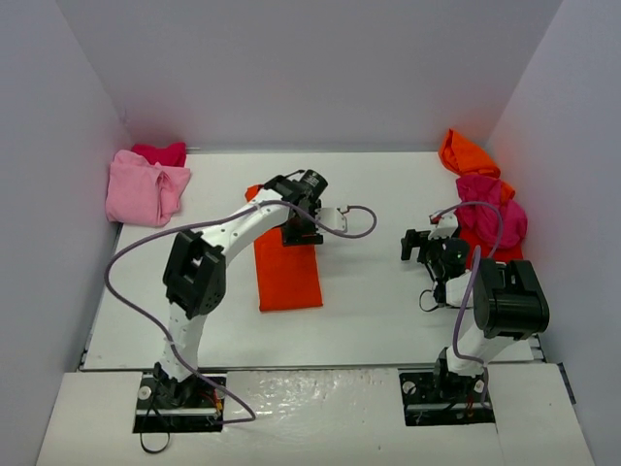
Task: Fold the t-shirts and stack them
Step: Fold the folded rectangular tshirt in 1/3 of the way, then grab one side of the 2/3 rectangular tshirt with left arm
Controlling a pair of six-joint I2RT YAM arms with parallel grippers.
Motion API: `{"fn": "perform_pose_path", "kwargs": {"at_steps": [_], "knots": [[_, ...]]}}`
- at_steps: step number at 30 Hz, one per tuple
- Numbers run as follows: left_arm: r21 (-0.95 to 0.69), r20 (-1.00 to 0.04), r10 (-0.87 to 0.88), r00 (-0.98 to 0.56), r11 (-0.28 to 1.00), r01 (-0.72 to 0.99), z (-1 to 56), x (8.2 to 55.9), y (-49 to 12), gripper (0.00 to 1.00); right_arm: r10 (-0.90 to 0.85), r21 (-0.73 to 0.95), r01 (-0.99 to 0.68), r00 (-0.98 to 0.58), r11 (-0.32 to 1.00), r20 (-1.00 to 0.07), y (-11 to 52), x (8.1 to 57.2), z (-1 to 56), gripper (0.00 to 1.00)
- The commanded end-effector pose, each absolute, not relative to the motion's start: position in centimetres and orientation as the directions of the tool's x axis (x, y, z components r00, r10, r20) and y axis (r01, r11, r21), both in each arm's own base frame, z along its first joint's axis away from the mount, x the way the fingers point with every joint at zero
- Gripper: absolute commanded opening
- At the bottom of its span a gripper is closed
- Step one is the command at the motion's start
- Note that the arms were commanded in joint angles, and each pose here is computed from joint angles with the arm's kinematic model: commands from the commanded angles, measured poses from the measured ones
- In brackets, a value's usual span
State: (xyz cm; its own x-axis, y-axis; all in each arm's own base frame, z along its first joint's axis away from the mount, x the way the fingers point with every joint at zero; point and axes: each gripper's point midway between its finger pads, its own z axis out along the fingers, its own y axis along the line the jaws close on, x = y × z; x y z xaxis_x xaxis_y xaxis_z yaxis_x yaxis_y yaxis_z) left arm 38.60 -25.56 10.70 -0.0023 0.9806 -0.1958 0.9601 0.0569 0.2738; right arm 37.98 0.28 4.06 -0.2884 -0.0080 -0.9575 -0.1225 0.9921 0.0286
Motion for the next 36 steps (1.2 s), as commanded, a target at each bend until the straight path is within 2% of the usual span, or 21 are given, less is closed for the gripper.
{"fn": "perform_pose_path", "kwargs": {"at_steps": [1,6,11,15,27,29,32,33,36], "knots": [[0.252,-0.226,0.974,0.004,0.054,0.966,14.7,32.1,-25.7,0.54,-0.044,-0.036,-0.12,-0.062,0.992,-0.997,0.1,40.4,10.0,1.0],[0.141,-0.145,0.989,-0.041,0.062,0.988,9.2,25.1,-24.4,0.51,-0.043,-0.035,-0.121,-0.062,0.992,-0.997,0.1,40.4,10.0,1.0],[0.056,-0.147,0.986,-0.079,0.088,0.995,5.7,19.8,-24.6,0.5,-0.043,-0.035,-0.12,-0.063,0.992,-0.997,0.1,40.4,10.0,1.0],[0.057,-0.169,0.984,-0.064,0.074,0.996,3.9,18.0,-25.4,0.5,-0.045,-0.037,-0.12,-0.063,0.992,-0.997,0.1,40.4,10.0,1.0],[0.126,-0.18,0.982,-0.056,0.079,0.989,1.7,18.7,-26.3,0.5,-0.045,-0.037,-0.12,-0.063,0.992,-0.997,0.1,40.4,10.0,1.0],[0.132,-0.161,0.986,-0.051,0.073,0.989,0.9,18.9,-26.4,0.41,-0.045,-0.037,-0.118,-0.062,0.992,-0.997,0.1,40.4,10.0,1.0],[0.126,-0.128,0.99,-0.052,0.068,0.99,-0.5,19.1,-26.4,0.1,-0.045,-0.037,-0.119,-0.062,0.992,-0.997,0.1,40.4,10.0,1.0],[0.124,-0.121,0.991,-0.051,0.066,0.99,-0.9,19.1,-26.4,0.04,-0.045,-0.037,-0.12,-0.061,0.992,-0.997,0.1,40.4,10.1,1.0],[0.123,-0.102,0.993,-0.055,0.068,0.99,-2.3,19.3,-26.6,0.0,-0.045,-0.037,-0.121,-0.063,0.992,-0.997,0.1,40.4,10.0,1.0]]}}
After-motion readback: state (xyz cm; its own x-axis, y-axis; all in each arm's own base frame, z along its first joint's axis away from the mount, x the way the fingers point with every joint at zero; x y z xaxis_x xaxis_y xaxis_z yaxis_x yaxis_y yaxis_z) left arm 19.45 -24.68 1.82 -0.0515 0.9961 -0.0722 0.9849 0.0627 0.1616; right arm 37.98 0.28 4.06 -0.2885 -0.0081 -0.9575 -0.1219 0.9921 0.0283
